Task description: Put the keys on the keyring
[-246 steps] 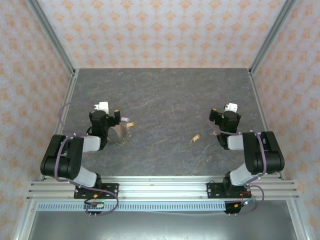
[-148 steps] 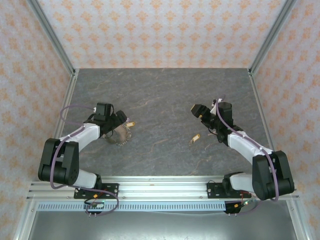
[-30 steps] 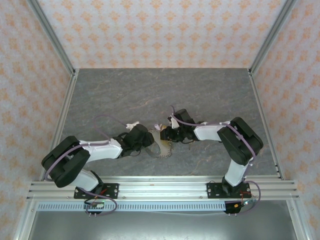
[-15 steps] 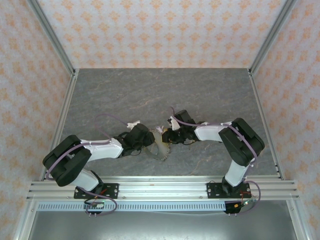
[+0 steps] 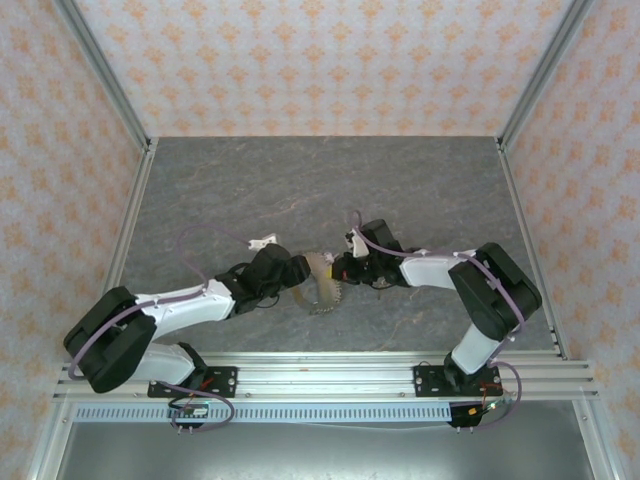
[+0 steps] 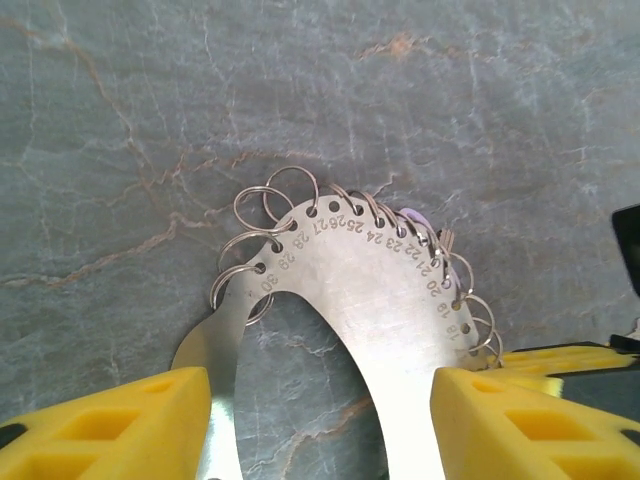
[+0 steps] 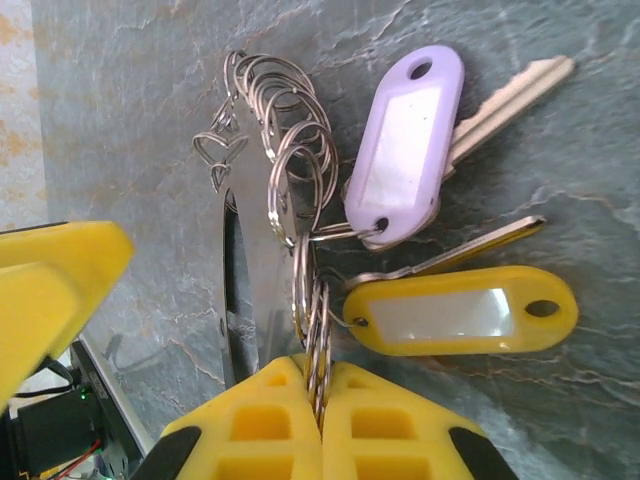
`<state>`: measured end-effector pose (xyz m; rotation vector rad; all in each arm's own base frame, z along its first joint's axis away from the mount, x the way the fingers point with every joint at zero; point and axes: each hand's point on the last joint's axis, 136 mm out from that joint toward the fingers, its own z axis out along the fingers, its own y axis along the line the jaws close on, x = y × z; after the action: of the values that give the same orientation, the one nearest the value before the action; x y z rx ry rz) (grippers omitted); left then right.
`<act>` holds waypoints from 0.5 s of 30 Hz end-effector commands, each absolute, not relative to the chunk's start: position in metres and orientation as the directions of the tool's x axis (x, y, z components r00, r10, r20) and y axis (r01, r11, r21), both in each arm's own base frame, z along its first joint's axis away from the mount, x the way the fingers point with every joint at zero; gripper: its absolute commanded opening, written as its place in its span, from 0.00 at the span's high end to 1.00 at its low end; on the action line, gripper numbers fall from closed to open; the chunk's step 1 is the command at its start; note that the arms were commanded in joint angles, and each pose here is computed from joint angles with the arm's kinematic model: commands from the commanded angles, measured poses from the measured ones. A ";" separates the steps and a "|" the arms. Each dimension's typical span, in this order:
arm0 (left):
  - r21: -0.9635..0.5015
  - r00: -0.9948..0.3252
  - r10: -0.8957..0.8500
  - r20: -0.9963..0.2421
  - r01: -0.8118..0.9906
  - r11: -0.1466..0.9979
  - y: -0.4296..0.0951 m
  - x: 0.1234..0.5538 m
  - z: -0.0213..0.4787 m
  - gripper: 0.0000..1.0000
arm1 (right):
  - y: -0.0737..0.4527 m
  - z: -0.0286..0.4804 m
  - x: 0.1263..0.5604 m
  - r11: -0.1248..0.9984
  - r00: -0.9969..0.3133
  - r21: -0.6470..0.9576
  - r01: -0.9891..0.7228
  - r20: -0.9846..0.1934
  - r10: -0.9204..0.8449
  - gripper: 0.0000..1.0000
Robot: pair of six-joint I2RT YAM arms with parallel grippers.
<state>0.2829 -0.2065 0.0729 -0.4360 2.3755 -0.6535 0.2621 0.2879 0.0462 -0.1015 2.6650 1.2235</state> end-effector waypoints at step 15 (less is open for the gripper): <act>-0.679 -0.742 -0.531 -0.409 -0.141 0.721 -0.199 0.297 0.089 0.10 | 0.265 0.128 0.305 0.527 -0.845 0.842 -0.115 -0.361 0.394 0.98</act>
<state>0.2945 -0.1886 0.0821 -0.5088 2.3420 -0.7187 0.2912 0.2674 0.0991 0.1720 2.3905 1.2577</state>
